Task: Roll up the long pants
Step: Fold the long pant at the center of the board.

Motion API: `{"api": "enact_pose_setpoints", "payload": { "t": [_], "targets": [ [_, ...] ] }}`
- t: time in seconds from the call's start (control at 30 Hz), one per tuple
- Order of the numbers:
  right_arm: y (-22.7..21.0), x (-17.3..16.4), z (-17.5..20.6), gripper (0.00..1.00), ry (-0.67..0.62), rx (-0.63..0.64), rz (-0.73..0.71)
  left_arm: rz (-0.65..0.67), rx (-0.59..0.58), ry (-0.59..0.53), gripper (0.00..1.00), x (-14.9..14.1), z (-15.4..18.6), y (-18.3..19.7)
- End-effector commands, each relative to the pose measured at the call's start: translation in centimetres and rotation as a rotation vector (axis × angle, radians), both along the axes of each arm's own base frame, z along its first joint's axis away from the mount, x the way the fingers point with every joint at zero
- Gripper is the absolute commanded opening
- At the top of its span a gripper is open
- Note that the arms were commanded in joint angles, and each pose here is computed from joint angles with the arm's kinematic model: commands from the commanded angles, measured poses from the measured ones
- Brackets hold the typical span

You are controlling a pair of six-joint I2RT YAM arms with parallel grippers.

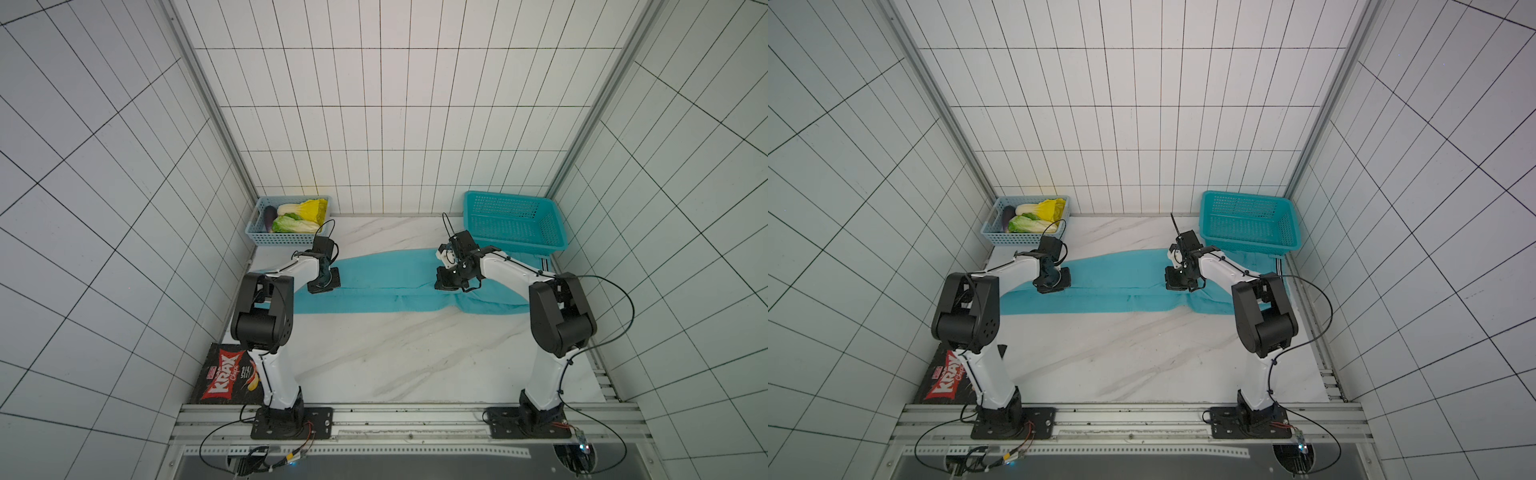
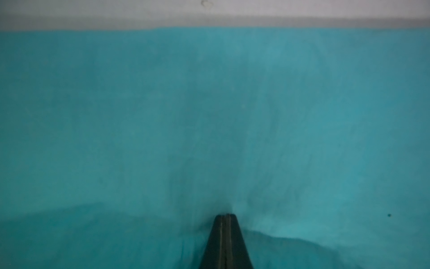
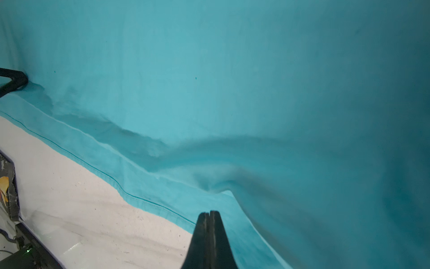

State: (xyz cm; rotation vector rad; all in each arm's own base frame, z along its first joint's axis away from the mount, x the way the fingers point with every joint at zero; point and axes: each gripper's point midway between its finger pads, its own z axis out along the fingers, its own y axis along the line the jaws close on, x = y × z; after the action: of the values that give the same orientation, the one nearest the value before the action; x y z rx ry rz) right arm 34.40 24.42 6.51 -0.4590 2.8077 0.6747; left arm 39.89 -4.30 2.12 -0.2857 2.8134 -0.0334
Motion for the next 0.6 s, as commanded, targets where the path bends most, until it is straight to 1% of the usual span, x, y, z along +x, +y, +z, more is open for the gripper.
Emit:
{"api": "enact_pose_setpoints", "payload": {
  "t": [0.0,0.03,0.1,0.13,0.17,0.2,0.27,0.3,0.47,0.57],
  "targets": [
    [1.8,-1.7,4.3,0.2,-0.146,0.068,0.156,0.021,-0.019,-0.001,0.01,-1.8,1.0,0.6],
    [2.4,-2.5,4.8,0.29,-0.192,0.057,0.226,0.038,-0.034,-0.027,0.01,-1.8,1.6,0.7],
    [3.6,-3.2,5.2,0.42,-0.335,-0.043,0.357,0.086,-0.104,-0.087,0.01,-1.6,3.0,1.1],
    [4.7,-3.8,5.4,0.47,-0.386,-0.074,0.435,0.116,-0.136,-0.118,0.03,-1.4,3.7,1.4],
    [6.0,-4.3,5.3,0.51,-0.44,-0.106,0.52,0.159,-0.174,-0.153,0.1,-1.2,4.3,2.1],
    [7.2,-4.5,4.8,0.53,-0.485,-0.143,0.587,0.195,-0.214,-0.189,0.13,-1.0,5.1,2.6],
    [9.6,-4.5,4.0,0.54,-0.525,-0.172,0.694,0.247,-0.258,-0.257,0.14,-0.8,6.6,3.9],
    [10.7,-4.2,3.6,0.55,-0.531,-0.185,0.736,0.28,-0.269,-0.291,0.18,-0.8,7.4,4.8],
    [15.1,-1.8,2.1,0.58,-0.536,-0.222,0.846,0.425,-0.348,-0.398,0.16,-1.8,9.4,8.4],
    [17.0,-0.8,1.1,0.59,-0.53,-0.236,0.889,0.444,-0.347,-0.419,0.17,-2.5,9.5,9.2]
  ]
}}
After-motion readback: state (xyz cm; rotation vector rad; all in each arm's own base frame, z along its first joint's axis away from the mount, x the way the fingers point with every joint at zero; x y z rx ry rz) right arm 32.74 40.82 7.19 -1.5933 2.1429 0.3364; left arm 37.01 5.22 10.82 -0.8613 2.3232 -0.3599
